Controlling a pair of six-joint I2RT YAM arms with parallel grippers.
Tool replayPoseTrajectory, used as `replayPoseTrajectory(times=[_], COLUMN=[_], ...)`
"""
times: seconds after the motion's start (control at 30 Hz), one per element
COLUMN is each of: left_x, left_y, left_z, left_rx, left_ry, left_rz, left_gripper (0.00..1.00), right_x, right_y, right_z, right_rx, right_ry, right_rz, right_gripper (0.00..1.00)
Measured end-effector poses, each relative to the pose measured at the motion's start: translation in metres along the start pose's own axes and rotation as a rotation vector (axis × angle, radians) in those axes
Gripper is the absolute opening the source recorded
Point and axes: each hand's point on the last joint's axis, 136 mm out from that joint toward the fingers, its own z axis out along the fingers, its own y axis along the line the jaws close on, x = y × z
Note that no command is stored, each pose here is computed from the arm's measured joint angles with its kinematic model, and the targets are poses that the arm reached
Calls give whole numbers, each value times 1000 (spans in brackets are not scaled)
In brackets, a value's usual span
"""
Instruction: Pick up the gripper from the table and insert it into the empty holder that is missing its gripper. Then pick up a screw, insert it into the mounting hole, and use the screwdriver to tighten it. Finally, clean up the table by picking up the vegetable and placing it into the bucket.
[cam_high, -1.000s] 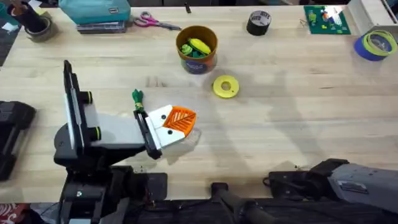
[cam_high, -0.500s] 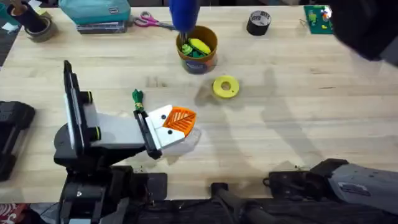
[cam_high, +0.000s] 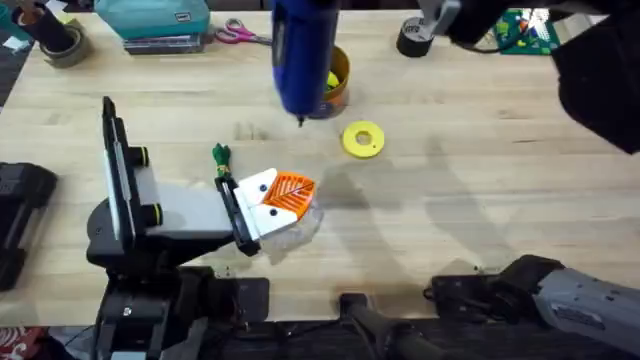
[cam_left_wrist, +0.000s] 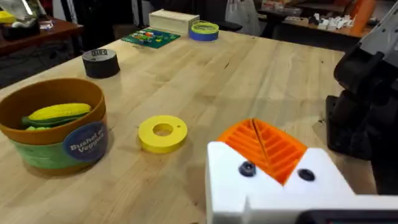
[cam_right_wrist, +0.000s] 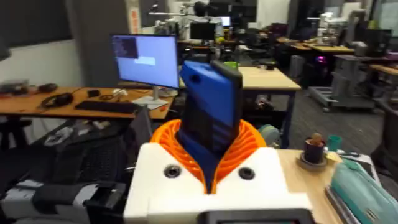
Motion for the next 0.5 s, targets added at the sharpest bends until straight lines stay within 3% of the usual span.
replayPoseTrajectory(times=[0.5], left_x=[0], left_y=[0], left_z=[0], left_rx=[0], left_ry=[0], left_rz=[0], left_gripper=[4], right_x=[4], right_y=[24], right_z=[13], right_rx=[-91], right_ry=[3], right_rz=[-45], right_gripper=[25])
